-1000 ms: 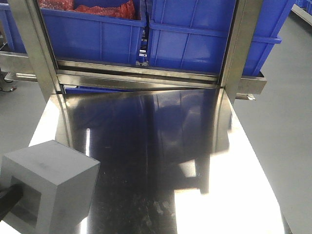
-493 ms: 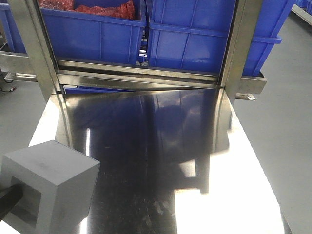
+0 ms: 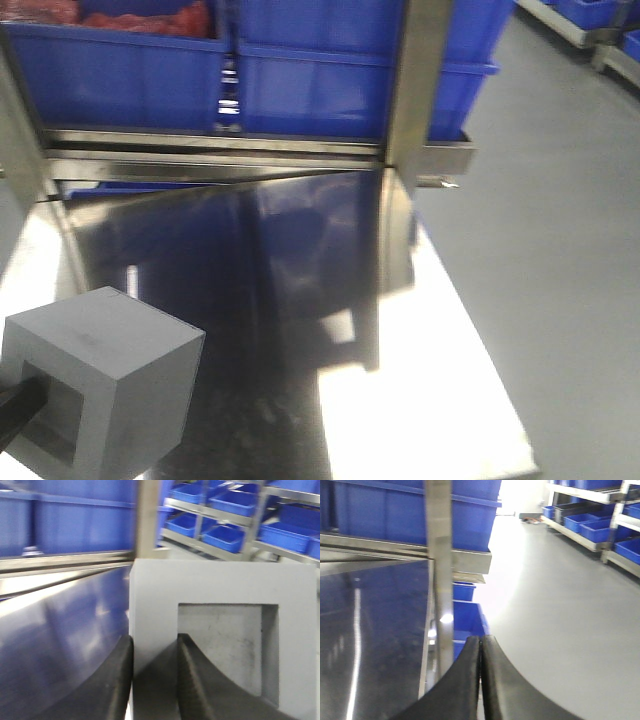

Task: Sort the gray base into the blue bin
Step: 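Turn the base away from the table while holding the block in the left gripper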

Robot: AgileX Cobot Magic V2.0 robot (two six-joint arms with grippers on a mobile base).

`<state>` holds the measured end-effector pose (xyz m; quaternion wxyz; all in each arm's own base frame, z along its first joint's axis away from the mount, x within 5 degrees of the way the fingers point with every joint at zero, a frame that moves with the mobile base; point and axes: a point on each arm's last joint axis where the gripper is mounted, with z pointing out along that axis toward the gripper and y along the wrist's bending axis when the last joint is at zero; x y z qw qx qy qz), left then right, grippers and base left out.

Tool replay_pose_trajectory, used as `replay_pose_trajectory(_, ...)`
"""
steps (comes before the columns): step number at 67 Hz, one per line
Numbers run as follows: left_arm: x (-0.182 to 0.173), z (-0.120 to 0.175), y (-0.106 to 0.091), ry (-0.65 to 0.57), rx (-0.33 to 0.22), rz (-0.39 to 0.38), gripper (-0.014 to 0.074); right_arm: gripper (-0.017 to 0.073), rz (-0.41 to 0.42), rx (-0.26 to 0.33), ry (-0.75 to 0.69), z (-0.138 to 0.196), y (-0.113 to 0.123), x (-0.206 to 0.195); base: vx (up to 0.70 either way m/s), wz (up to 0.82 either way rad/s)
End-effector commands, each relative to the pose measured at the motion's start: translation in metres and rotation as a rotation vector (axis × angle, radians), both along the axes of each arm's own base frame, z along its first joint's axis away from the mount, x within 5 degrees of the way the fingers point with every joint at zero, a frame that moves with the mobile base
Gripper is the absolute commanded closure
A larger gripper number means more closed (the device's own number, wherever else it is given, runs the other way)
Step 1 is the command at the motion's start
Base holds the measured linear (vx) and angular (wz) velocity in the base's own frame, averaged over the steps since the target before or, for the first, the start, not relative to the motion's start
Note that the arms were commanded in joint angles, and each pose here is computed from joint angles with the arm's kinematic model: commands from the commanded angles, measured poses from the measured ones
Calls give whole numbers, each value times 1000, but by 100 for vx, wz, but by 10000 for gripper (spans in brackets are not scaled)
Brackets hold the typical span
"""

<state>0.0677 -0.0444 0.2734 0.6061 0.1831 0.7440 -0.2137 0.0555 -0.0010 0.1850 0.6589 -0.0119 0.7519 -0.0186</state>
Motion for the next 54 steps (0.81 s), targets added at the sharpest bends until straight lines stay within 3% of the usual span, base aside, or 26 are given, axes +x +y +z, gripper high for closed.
replay_pose_trajectory(1,1,20,-1,-107,-81,-3,601,564,2,-21,-81,6,0,0,-9,-54)
replay_pose_trajectory(54,1,20,-1,-107,-81,-3,601,564,2,-21,-81,6,0,0,-11,-71)
